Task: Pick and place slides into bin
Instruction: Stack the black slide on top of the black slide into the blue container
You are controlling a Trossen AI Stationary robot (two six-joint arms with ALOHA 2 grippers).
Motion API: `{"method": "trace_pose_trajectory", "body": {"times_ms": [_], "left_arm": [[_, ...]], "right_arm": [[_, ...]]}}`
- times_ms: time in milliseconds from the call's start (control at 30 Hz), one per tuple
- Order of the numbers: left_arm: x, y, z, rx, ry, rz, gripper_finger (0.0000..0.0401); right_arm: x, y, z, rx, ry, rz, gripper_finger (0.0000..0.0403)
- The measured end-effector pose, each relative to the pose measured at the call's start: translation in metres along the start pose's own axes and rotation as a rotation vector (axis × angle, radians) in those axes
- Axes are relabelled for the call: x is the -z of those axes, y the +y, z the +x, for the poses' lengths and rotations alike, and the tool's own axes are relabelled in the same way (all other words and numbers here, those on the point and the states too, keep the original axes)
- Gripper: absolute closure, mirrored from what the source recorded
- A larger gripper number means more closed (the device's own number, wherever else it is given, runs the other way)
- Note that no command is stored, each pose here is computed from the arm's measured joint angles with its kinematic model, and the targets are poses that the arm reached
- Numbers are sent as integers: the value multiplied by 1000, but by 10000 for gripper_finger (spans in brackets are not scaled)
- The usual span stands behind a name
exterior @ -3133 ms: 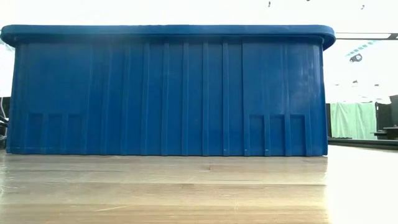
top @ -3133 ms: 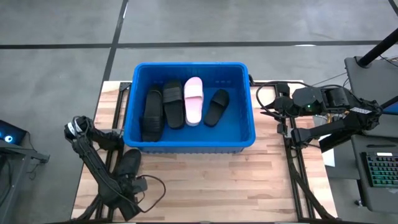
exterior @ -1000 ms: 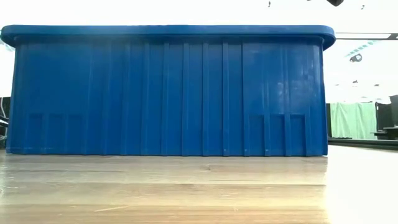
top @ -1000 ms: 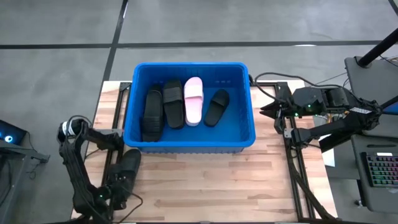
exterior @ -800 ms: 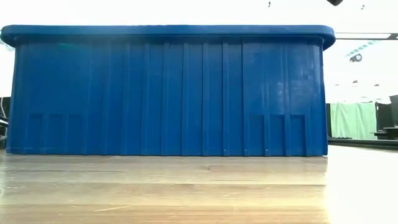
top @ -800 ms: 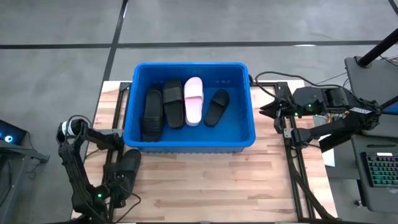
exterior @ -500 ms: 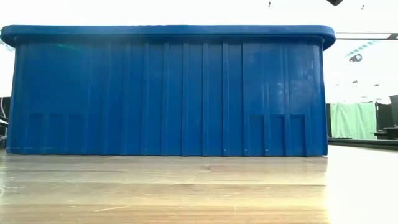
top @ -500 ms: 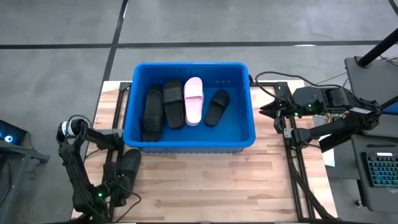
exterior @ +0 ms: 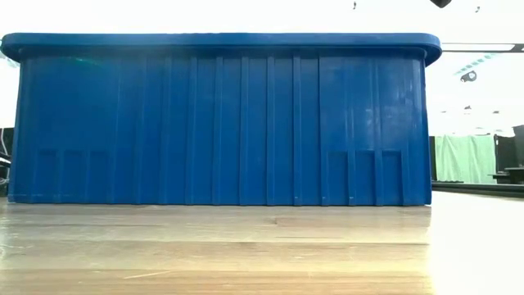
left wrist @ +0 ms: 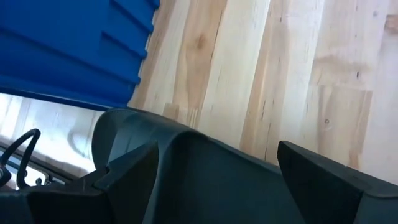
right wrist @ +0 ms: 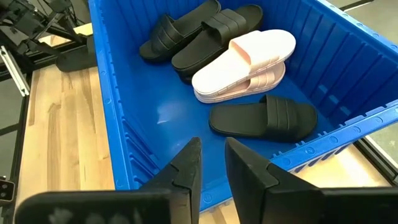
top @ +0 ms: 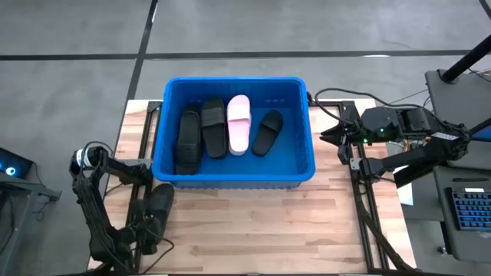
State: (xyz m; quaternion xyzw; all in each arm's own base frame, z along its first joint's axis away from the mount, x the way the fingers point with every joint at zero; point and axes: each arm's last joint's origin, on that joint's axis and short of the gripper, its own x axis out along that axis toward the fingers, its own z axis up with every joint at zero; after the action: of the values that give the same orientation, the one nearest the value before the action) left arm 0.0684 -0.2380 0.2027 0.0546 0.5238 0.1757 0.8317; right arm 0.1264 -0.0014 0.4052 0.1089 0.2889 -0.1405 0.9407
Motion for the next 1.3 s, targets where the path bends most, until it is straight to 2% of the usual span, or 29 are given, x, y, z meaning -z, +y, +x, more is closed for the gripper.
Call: {"method": "trace_pose_trajectory", "body": {"times_ms": [133, 500, 900, 1100, 1300], "left_arm": [[2, 2, 4, -17, 1, 9, 90], [20, 20, 34, -157, 144, 60, 90], [24, 38, 50, -300, 159, 101, 93], [23, 43, 60, -332, 171, 88, 130], [25, 37, 64, -263, 176, 54, 199]], "right_arm": [[0, 0, 0, 1, 0, 0, 344], [0, 0, 0, 1, 0, 26, 344], [0, 0, 0, 4, -1, 22, 346], [0, -1, 0, 28, -9, 21, 345], [0, -1, 0, 28, -8, 21, 346]]}}
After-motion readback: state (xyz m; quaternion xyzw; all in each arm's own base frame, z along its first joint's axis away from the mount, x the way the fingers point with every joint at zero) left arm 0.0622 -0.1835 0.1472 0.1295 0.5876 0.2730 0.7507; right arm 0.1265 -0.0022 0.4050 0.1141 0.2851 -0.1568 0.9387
